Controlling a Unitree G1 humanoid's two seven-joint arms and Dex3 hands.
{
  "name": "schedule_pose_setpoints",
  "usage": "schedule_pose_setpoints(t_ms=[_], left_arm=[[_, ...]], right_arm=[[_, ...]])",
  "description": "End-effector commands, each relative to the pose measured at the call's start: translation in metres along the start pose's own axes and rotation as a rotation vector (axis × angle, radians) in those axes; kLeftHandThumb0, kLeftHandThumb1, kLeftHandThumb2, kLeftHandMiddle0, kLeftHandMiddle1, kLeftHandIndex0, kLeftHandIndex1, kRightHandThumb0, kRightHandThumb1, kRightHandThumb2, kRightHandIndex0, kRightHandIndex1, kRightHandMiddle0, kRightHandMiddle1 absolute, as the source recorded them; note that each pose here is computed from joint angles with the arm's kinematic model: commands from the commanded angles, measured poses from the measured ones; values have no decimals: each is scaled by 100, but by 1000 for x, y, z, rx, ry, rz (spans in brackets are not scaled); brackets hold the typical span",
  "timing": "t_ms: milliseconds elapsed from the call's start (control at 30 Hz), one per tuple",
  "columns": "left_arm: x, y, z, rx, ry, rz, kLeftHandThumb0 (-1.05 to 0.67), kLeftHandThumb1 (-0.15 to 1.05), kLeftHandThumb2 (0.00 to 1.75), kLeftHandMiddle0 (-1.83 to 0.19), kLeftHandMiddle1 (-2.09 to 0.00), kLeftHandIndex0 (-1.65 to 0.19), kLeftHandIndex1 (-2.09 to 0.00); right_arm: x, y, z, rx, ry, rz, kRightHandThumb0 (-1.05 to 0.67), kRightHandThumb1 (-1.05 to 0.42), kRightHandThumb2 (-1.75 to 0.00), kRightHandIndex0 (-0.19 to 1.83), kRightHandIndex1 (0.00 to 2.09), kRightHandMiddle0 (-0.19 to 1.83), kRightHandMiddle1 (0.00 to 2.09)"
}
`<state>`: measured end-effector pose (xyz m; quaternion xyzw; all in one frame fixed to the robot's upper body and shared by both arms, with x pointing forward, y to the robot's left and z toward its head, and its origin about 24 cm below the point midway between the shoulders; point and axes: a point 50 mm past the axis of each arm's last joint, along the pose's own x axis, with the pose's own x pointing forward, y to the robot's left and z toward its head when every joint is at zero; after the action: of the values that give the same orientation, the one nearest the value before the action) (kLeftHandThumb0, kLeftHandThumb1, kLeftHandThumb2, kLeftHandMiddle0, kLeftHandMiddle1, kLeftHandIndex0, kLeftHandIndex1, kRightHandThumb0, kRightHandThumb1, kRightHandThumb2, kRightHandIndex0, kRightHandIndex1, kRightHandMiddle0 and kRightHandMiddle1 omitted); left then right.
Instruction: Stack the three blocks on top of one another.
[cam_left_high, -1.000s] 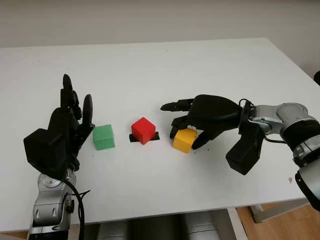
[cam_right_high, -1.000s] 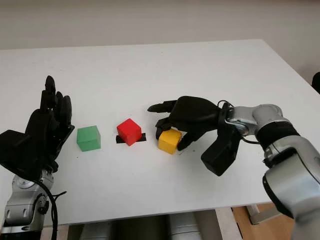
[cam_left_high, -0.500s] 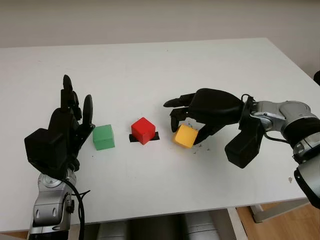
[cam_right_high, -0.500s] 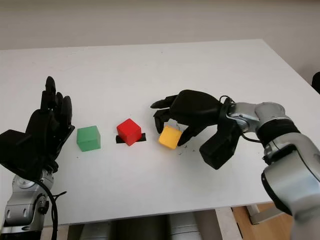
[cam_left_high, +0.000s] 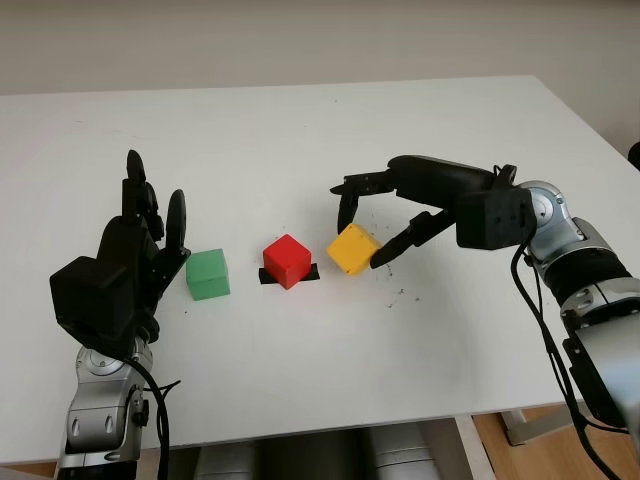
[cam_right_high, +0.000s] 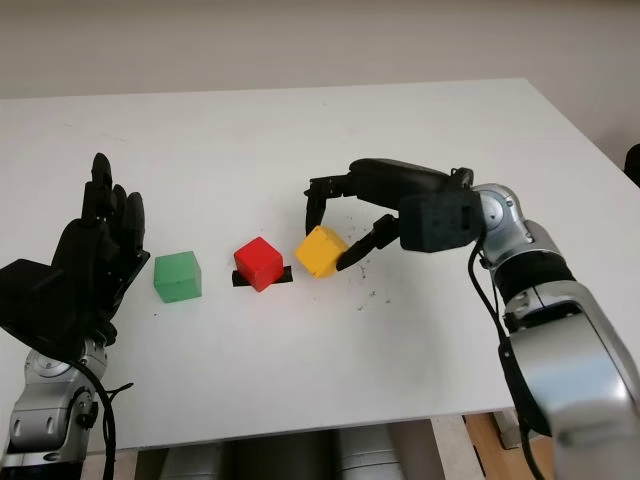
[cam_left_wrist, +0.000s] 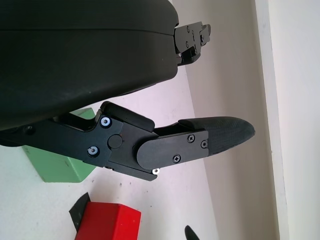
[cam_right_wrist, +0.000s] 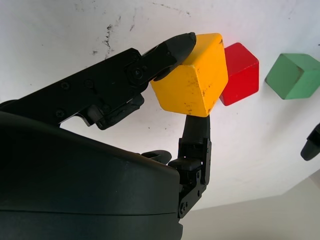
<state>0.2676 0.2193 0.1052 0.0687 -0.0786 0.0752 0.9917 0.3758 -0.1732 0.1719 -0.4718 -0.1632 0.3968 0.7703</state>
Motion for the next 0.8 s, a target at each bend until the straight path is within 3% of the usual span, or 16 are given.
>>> schedule_pose_setpoints(t_ms=[0, 367, 767], left_arm=[[0, -1, 3, -4, -16, -1, -72, 105, 59, 19, 0, 19, 0], [0, -1, 2, -2, -13, 5, -74, 105, 58, 19, 0, 19, 0], [-1, -1, 2, -3, -15, 6, -73, 105, 60, 19, 0, 19, 0]], right_arm=[[2, -3, 3, 20, -21, -20, -44, -93, -6, 33, 4, 41, 145], [14, -13, 9, 203, -39, -86, -49, -92, -6, 29, 3, 41, 149], [44, 8, 18, 406, -81, -118, -52, -93, -6, 25, 3, 42, 149]])
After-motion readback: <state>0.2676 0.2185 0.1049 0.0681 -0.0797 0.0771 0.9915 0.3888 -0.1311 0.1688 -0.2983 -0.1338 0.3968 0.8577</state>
